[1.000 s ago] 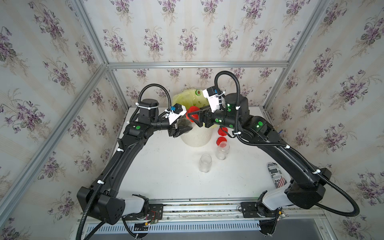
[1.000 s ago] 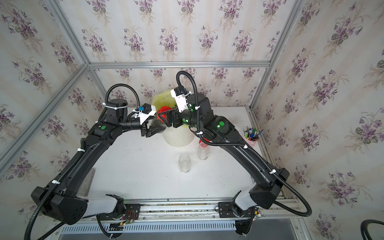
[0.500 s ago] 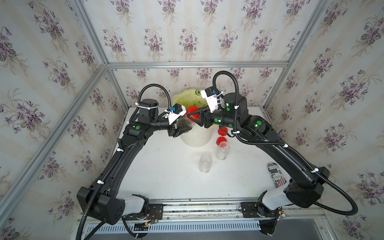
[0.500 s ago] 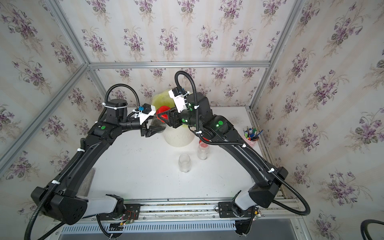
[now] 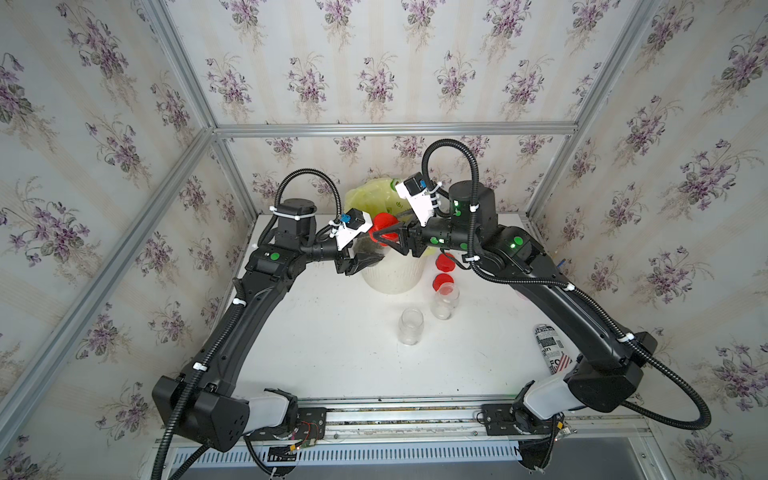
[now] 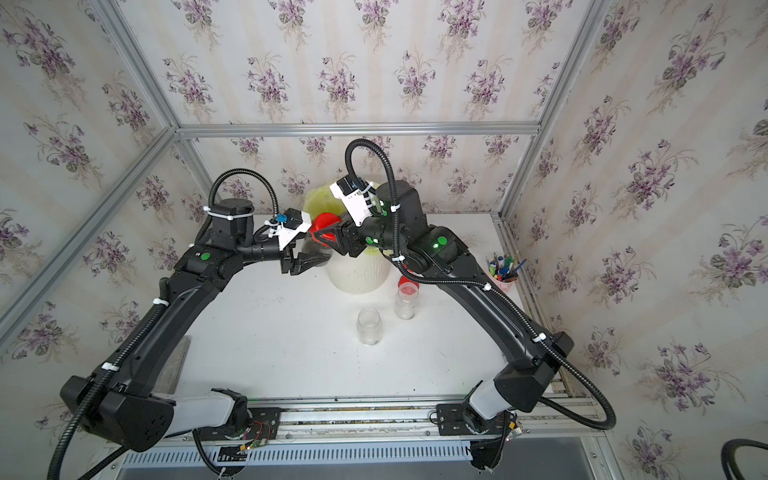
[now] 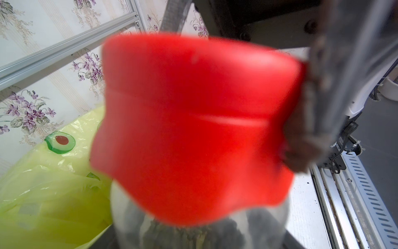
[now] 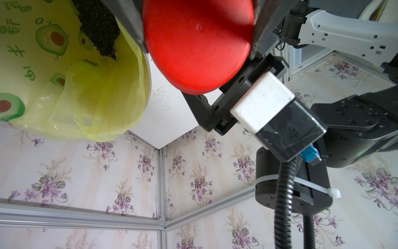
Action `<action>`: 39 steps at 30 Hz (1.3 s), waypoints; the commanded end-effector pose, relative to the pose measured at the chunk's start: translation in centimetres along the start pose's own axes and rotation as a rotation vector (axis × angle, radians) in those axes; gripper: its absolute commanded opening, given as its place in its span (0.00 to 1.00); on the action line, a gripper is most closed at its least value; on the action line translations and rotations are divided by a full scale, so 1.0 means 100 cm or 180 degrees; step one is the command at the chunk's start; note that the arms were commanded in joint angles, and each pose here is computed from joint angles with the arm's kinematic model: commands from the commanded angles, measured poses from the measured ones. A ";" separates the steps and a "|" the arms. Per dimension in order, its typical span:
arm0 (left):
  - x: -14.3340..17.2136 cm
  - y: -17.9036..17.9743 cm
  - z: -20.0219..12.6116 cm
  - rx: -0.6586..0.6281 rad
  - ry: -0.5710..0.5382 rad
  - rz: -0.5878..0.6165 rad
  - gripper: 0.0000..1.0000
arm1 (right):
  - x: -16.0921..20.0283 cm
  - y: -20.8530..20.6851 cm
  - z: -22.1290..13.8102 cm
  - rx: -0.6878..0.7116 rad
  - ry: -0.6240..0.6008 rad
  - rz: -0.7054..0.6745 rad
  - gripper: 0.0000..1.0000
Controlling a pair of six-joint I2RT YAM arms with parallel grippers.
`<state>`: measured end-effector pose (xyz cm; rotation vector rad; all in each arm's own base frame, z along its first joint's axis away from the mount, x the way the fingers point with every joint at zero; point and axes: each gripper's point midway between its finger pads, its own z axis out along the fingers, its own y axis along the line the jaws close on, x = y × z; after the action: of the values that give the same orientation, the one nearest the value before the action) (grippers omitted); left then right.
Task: Empty moldy tea leaves from jars
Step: Unscrew the lid from the jar.
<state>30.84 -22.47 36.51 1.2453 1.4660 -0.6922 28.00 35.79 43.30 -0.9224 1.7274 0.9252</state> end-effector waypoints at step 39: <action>-0.003 -0.004 0.002 0.0120 -0.0062 -0.0024 0.56 | -0.005 0.011 -0.038 -0.0803 0.0025 -0.1443 0.25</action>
<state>30.27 -22.87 35.86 1.2602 1.4806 -0.7650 25.77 33.30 44.24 -1.4445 1.3515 0.8512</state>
